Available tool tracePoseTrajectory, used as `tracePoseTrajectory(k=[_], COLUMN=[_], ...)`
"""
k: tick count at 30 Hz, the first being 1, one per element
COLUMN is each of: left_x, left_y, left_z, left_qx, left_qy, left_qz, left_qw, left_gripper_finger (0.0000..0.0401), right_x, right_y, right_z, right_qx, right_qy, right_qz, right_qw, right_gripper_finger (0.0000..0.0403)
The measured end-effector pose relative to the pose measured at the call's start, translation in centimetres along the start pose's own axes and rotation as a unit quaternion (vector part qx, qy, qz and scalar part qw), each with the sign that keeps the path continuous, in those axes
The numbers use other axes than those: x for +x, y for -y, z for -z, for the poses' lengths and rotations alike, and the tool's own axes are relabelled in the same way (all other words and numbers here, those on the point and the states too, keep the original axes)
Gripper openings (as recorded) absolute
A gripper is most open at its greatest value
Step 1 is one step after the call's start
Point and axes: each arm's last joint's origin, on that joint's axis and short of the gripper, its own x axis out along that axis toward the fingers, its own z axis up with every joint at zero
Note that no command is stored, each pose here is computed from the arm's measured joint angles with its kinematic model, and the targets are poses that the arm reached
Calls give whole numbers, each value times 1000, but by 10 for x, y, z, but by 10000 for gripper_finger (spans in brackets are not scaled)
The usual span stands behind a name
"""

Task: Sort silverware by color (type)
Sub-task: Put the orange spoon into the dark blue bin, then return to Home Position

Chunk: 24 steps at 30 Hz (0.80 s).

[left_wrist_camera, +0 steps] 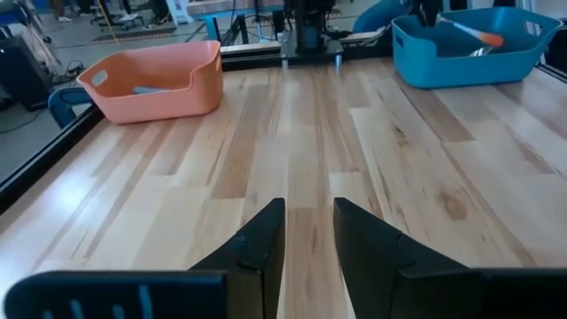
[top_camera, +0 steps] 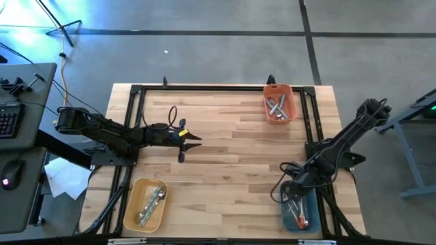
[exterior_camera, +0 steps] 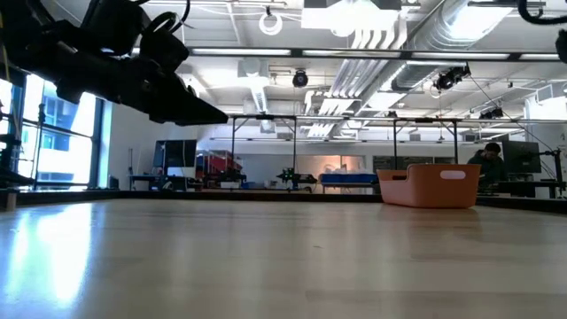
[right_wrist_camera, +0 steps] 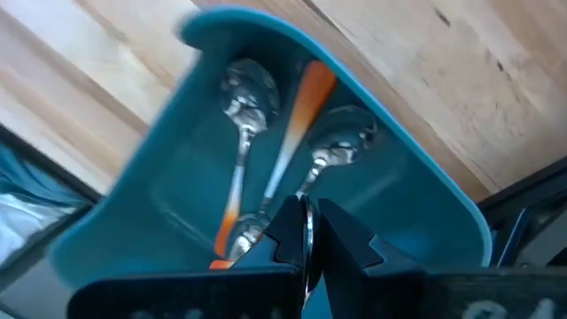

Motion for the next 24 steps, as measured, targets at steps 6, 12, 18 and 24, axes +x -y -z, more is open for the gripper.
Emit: tracePoseTrajectory(k=[6,12,18,24], left_x=[0,0,-4,-19], left_y=[0,-2,-3,-5], left_z=[0,0,-7,-21], left_qx=[-9,-11,-27,-19], left_qy=[0,-1,17,42], left_qz=[0,-12,-25,-36], left_qw=[1000,1000,999,998], left_gripper_finger=[87,87,87,87], right_x=[14,14,12,-19], right_y=[8,6,5,-9], right_z=[-1,-2,-2,1], right_qx=[1,-1,-18,-74], right_qy=[-22,-21,-16,46], right_qz=[6,-4,-5,-9], right_qw=[1000,1000,1000,996], right_gripper_finger=[6,41,105,102])
